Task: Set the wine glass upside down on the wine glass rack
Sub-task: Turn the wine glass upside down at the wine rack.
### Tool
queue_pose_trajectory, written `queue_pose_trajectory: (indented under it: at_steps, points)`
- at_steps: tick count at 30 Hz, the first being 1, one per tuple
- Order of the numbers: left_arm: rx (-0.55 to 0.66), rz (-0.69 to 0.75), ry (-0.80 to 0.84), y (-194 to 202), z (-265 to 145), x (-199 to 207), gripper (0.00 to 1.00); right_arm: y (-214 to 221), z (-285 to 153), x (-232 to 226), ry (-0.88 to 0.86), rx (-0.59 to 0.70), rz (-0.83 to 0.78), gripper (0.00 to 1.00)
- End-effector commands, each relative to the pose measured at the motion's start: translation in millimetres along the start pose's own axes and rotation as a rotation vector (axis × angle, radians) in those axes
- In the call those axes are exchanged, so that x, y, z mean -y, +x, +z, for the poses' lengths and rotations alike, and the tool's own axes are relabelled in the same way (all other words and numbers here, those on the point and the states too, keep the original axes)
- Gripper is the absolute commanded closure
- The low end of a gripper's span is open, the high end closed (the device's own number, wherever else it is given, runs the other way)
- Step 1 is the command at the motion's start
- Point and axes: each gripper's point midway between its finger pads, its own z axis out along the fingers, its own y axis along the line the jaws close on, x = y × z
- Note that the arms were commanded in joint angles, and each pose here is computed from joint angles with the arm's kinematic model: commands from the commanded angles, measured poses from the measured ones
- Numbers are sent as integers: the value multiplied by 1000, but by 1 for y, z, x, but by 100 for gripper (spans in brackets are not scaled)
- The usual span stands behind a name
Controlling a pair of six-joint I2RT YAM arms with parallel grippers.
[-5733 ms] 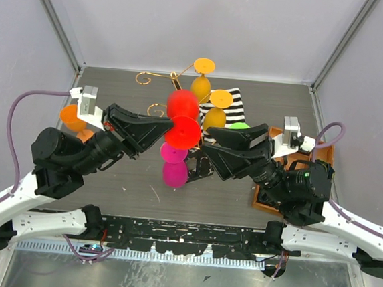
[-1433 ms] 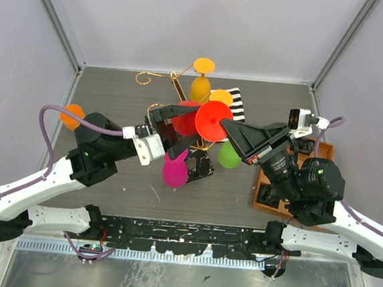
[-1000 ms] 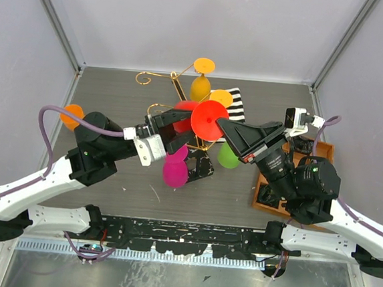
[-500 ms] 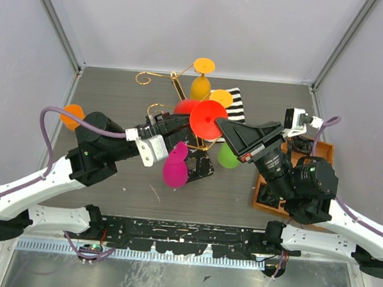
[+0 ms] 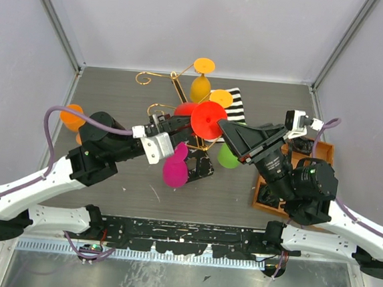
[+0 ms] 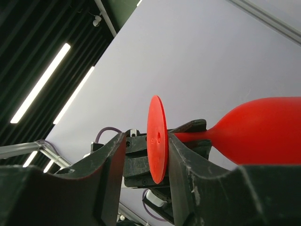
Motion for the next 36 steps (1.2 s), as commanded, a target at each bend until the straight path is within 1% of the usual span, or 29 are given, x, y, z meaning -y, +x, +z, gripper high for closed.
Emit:
queue_pose_trajectory:
  at_steps: [1, 9, 13, 17, 22, 24, 28, 29, 31, 36]
  points:
    - [-32, -59, -68, -3, -4, -15, 100, -17, -5, -17, -53, 56, 20, 53]
    - [-41, -142, -154, -18, -24, -33, 100, -22, -15, 8, 15, 95, 0, 48]
    - [-89, -171, -187, -17, -34, -41, 100, -26, -20, 20, 57, 117, -37, 47]
    - [-183, -245, -275, -8, -48, -54, 100, -27, -24, 37, 135, 109, -130, 46]
    - [-297, -356, -414, 6, -77, -66, 100, -12, -26, 58, 233, -5, -302, 44]
    - [-367, -385, -488, 16, -93, -72, 100, -6, -25, 65, 253, -51, -373, 43]
    - [-546, -418, -550, 40, -117, -68, 100, 16, -25, 80, 240, -161, -510, 43]
    - [-572, -428, -556, 44, -122, -66, 100, 21, -25, 85, 238, -184, -540, 43]
    - [-578, -455, -577, 47, -130, -63, 100, 30, -25, 96, 255, -227, -598, 42]
    - [-541, -474, -674, 50, -154, -67, 100, 35, -21, 130, 406, -320, -772, 42]
